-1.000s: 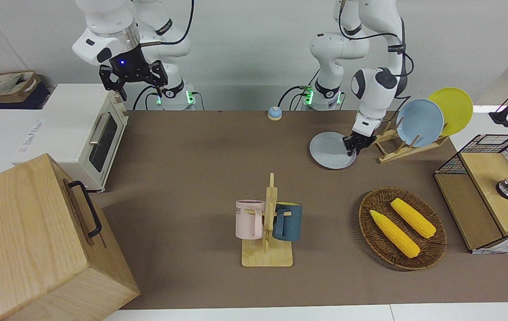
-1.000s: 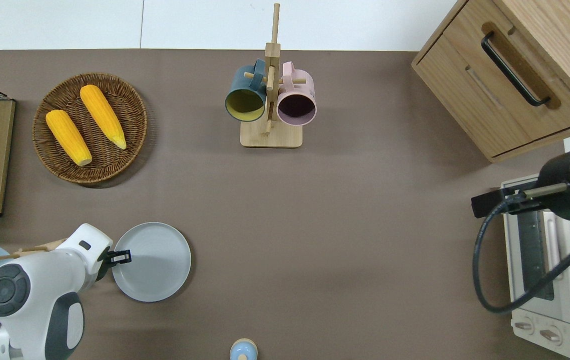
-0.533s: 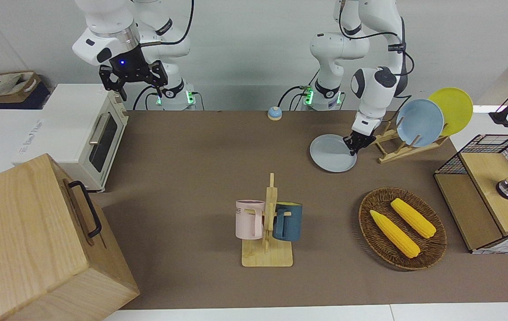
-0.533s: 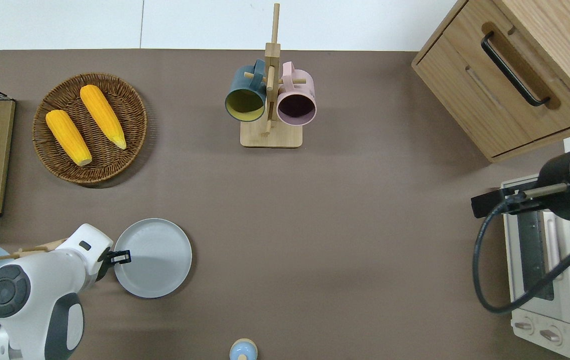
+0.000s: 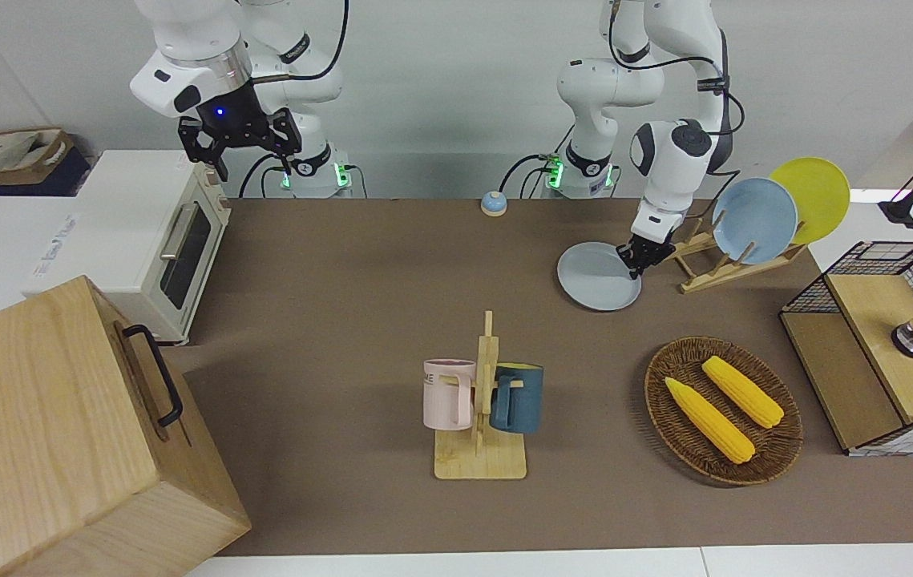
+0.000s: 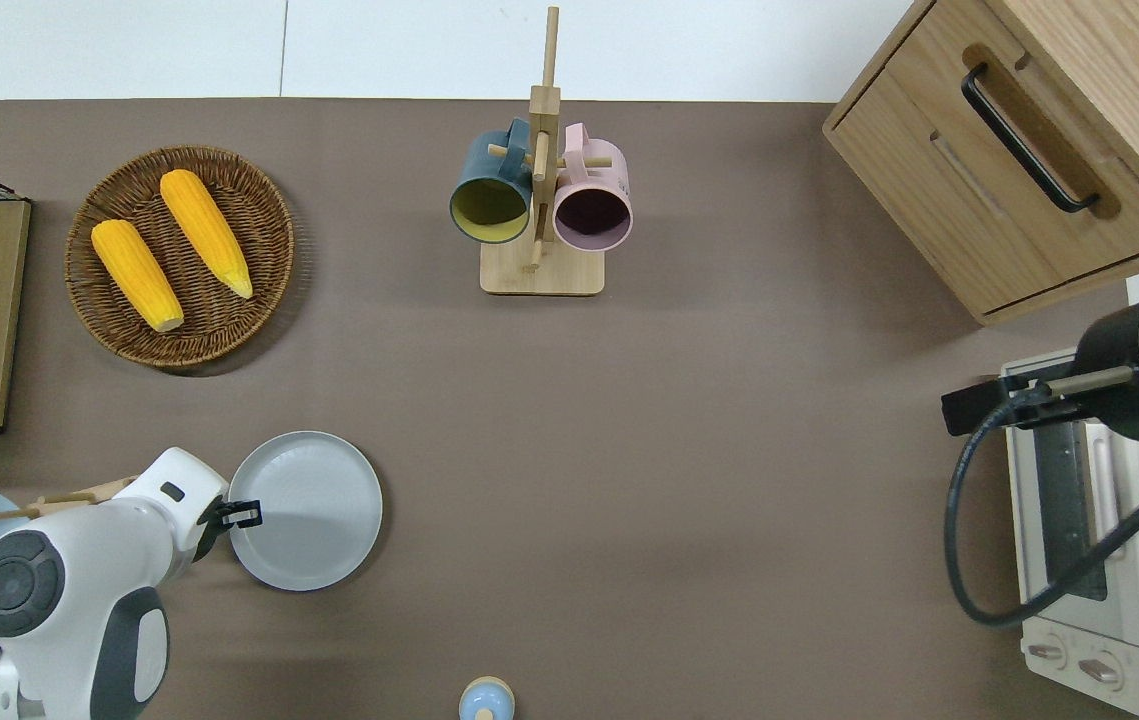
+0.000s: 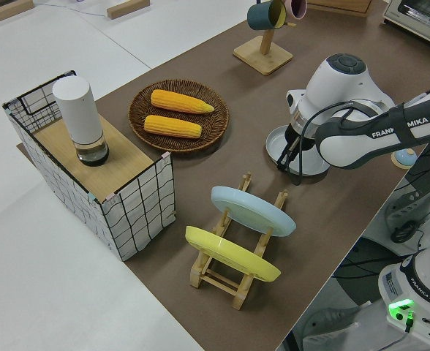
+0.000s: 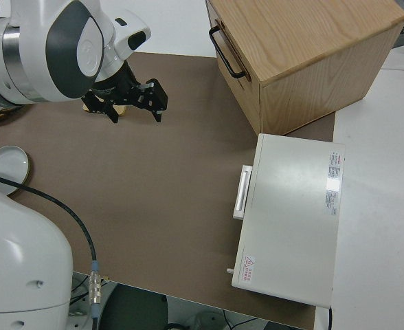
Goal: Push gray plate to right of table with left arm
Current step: 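Lower the left gripper against the gray plate's rim, then push the gray plate with the left gripper across the table toward the toaster oven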
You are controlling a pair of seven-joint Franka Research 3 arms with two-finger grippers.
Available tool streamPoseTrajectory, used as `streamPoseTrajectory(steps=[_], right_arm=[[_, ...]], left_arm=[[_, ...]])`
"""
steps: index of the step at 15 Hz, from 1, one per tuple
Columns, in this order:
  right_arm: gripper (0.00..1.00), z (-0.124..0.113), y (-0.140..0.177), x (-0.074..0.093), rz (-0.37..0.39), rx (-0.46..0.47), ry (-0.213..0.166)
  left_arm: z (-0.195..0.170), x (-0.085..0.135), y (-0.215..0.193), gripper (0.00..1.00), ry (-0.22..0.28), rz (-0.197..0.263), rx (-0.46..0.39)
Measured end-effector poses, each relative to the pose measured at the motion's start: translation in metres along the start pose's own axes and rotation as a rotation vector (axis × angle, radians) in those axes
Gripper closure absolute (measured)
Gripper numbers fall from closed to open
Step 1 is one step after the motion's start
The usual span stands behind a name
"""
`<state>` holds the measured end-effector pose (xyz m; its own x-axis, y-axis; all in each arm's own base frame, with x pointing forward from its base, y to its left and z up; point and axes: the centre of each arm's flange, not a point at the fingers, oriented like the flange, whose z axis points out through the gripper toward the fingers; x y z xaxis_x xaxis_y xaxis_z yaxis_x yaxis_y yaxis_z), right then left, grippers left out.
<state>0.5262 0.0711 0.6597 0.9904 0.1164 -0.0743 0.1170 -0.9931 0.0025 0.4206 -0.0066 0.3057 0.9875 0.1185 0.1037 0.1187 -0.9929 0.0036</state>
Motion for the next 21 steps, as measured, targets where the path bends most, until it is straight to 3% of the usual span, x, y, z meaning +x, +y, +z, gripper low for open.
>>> streamPoseTrajectory(steps=[8, 16, 21], right_arm=[[0.01, 0.0, 0.0, 0.0, 0.0, 0.0, 0.0], [0.01, 0.0, 0.0, 0.0, 0.0, 0.0, 0.0], [0.01, 0.0, 0.0, 0.0, 0.0, 0.0, 0.0]], left_arm=[[-0.001, -0.014, 0.069, 0.95, 0.009, -0.08, 0.015], [-0.004, -0.055, 0.204, 0.95, 0.009, -0.214, 0.018], [-0.014, -0.078, 0.264, 0.95, 0.005, -0.264, 0.004]])
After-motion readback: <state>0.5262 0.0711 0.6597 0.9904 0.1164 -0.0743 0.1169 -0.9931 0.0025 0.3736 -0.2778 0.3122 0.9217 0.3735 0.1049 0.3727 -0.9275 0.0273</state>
